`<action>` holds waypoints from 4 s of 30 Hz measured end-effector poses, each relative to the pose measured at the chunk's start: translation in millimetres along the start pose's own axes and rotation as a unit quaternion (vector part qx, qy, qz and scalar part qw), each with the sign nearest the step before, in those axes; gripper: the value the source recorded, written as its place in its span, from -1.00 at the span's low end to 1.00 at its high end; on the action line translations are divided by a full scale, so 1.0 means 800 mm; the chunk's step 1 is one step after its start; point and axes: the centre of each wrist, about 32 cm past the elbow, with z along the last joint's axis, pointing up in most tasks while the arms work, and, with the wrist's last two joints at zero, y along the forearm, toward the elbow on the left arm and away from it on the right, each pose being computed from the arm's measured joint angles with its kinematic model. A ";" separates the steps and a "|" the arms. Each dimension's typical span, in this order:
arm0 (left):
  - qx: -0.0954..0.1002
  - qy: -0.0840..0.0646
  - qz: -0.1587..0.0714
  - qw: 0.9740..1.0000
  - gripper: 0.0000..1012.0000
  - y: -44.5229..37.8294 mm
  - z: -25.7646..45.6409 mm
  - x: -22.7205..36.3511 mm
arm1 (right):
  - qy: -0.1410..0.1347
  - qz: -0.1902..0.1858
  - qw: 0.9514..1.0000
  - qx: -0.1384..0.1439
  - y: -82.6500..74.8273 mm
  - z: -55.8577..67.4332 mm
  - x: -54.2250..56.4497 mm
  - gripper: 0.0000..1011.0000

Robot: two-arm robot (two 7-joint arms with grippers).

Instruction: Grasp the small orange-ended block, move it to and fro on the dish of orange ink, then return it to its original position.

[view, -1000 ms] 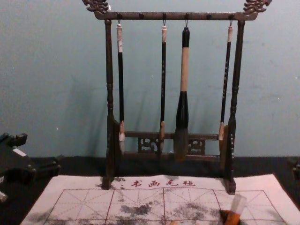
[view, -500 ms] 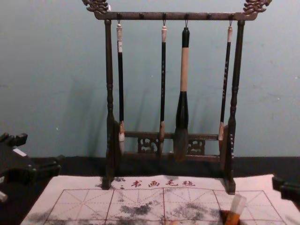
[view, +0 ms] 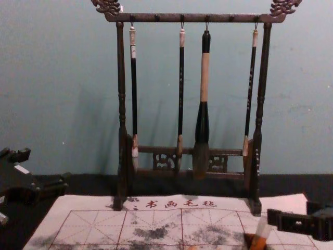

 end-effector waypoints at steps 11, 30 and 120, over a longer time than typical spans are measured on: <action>0.000 0.000 0.000 1.000 0.98 0.000 0.0000 0.0000 | 0.058 -0.009 0.998 -0.029 0.028 0.018 -0.010 0.98; 0.000 0.000 0.000 1.000 0.98 0.000 0.0000 0.0000 | 0.119 -0.015 0.990 -0.068 0.050 0.027 -0.017 0.98; 0.000 0.000 0.000 1.000 0.98 0.000 0.0000 0.0000 | -0.051 0.039 0.997 0.047 0.018 0.044 -0.022 -0.74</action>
